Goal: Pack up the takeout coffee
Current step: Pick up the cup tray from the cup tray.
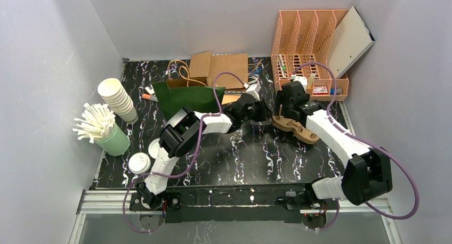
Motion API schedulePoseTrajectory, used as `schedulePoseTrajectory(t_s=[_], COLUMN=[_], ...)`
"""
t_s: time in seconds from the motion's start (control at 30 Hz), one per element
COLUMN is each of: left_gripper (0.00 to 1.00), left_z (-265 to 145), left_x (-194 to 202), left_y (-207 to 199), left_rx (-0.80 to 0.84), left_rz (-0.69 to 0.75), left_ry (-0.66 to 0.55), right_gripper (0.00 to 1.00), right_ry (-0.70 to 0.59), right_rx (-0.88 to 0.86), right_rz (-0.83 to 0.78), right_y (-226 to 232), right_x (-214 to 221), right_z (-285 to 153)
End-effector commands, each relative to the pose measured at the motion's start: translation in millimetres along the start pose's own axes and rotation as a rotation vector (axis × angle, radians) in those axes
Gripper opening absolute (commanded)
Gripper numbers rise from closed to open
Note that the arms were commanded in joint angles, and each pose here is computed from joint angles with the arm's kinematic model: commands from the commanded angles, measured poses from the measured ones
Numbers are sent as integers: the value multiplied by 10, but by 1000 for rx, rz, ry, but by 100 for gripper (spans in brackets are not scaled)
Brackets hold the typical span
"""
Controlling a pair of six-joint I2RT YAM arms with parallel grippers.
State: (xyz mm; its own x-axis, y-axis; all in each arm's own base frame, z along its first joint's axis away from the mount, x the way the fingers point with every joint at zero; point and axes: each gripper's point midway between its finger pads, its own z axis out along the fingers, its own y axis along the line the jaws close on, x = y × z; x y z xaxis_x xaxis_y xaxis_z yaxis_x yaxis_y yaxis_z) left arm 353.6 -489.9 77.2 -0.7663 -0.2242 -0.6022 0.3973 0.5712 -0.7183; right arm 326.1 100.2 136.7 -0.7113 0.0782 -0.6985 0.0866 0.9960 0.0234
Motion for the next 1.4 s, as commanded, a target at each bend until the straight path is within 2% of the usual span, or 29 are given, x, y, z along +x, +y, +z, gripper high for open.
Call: schedulePoseTrajectory(t_s=[0.0, 0.27, 0.5, 0.77, 1.0, 1.37], left_gripper=[13, 13, 13, 13, 13, 13], left_z=[-21, -51, -53, -62, -91, -96], left_x=[32, 5, -1, -12, -56, -46], left_y=[-7, -20, -45, -49, -62, -60], left_rx=[-37, -48, -49, -55, -75, -106], left_rz=[36, 60, 68, 84, 118, 168], left_ry=[9, 2, 0, -2, -12, -8], right_gripper=[83, 77, 82, 67, 48, 51], right_ry=[0, 120, 191, 232, 137, 83], right_rx=[160, 204, 243, 316, 290, 261], right_rz=[158, 333, 363, 387, 407, 409], right_y=[-417, -619, -621, -677, -705, -710], right_x=[42, 297, 468, 509, 240, 27], right_z=[6, 192, 313, 345, 115, -108])
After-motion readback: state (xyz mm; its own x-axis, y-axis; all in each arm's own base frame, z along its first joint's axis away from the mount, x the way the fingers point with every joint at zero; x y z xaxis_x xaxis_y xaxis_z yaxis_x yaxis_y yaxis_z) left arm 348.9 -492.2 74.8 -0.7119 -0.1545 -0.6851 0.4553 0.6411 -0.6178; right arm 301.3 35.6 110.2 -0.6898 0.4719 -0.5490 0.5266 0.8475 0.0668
